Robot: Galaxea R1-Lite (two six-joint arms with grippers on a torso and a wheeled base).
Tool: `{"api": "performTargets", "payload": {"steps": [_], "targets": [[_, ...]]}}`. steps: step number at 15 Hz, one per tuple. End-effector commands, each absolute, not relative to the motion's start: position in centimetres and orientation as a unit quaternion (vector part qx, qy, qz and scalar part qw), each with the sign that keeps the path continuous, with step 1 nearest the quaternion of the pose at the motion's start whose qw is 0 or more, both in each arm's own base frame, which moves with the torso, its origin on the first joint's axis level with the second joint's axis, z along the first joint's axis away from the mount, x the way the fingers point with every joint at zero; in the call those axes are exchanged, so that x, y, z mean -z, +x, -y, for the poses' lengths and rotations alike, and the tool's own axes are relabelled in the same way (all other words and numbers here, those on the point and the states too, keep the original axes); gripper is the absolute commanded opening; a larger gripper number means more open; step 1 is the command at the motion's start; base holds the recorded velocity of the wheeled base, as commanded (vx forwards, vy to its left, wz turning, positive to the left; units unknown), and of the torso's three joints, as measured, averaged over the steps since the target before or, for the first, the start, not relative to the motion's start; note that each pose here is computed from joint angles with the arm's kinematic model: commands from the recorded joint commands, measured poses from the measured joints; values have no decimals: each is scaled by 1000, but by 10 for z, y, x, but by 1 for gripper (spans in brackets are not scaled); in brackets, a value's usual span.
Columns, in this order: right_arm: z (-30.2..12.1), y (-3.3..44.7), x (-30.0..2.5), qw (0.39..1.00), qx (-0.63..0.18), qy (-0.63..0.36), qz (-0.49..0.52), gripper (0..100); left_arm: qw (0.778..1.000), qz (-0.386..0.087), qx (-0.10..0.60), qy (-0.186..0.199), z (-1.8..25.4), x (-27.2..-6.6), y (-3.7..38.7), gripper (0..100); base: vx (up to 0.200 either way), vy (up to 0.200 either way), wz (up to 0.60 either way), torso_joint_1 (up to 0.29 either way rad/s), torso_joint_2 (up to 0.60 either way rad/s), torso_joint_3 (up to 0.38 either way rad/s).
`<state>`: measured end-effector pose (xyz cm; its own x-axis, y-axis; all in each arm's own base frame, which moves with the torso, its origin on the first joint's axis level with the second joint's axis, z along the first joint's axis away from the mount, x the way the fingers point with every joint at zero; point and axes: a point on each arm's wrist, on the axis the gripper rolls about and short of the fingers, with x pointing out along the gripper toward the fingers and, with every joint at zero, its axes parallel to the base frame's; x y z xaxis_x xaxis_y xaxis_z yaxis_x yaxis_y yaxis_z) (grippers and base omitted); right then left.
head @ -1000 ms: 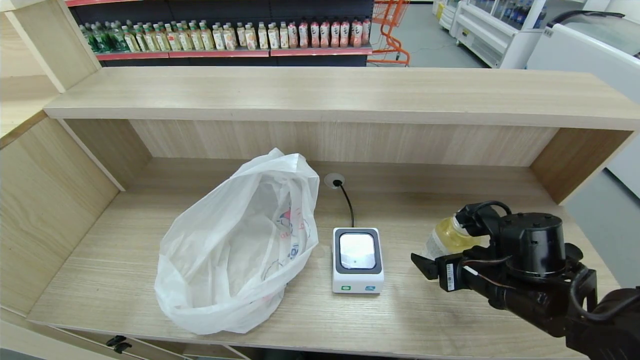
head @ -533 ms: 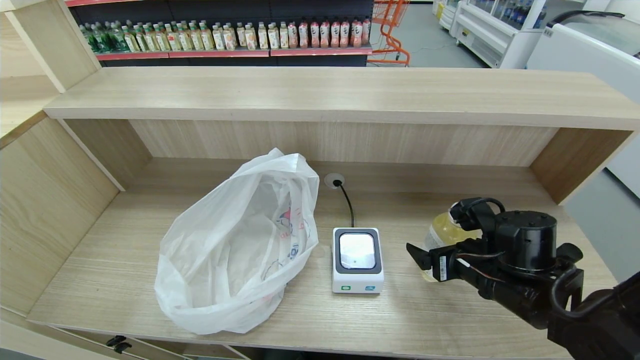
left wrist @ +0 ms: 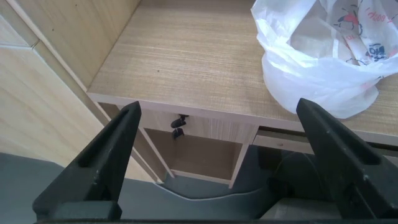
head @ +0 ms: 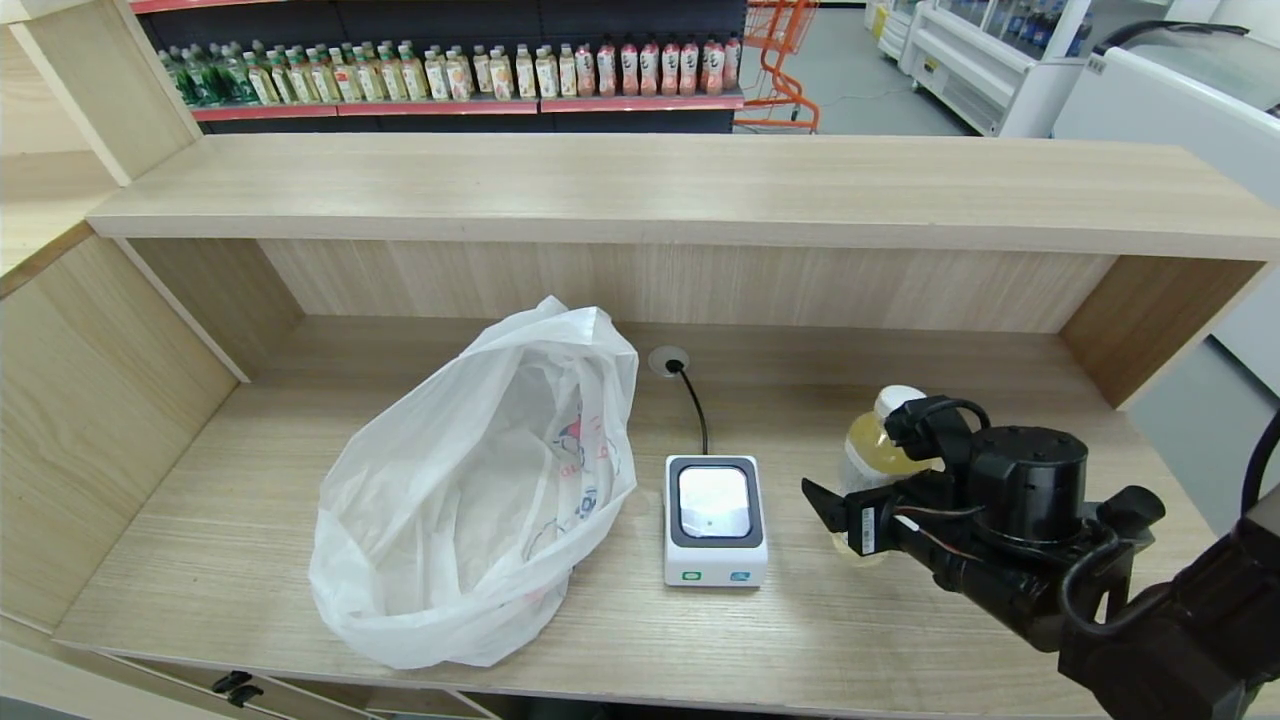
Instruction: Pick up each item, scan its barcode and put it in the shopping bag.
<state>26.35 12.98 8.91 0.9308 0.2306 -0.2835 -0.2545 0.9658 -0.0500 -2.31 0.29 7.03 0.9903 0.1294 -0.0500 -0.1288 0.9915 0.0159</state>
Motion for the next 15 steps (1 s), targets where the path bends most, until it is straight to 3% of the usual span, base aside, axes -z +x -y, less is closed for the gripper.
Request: {"api": "performTargets", "payload": {"steps": [1,10,12,15], "targets": [[-130,265,-85,981,-123,-46,-144,0,998,-26,-65,6,-3,-70,-23,100,0,0,0,0,0,0],[-136,269,-103,980,-163,-58,-98,0,998,-26,-65,6,-3,-70,-23,100,0,0,0,0,0,0],[-131,268,-140,976,-209,-17,-50,0,998,-26,-65,6,-3,-70,-23,100,0,0,0,0,0,0],[-105,237,-215,938,-332,50,-79,0,998,-26,-65,6,-3,-70,-23,100,0,0,0,0,0,0]]}}
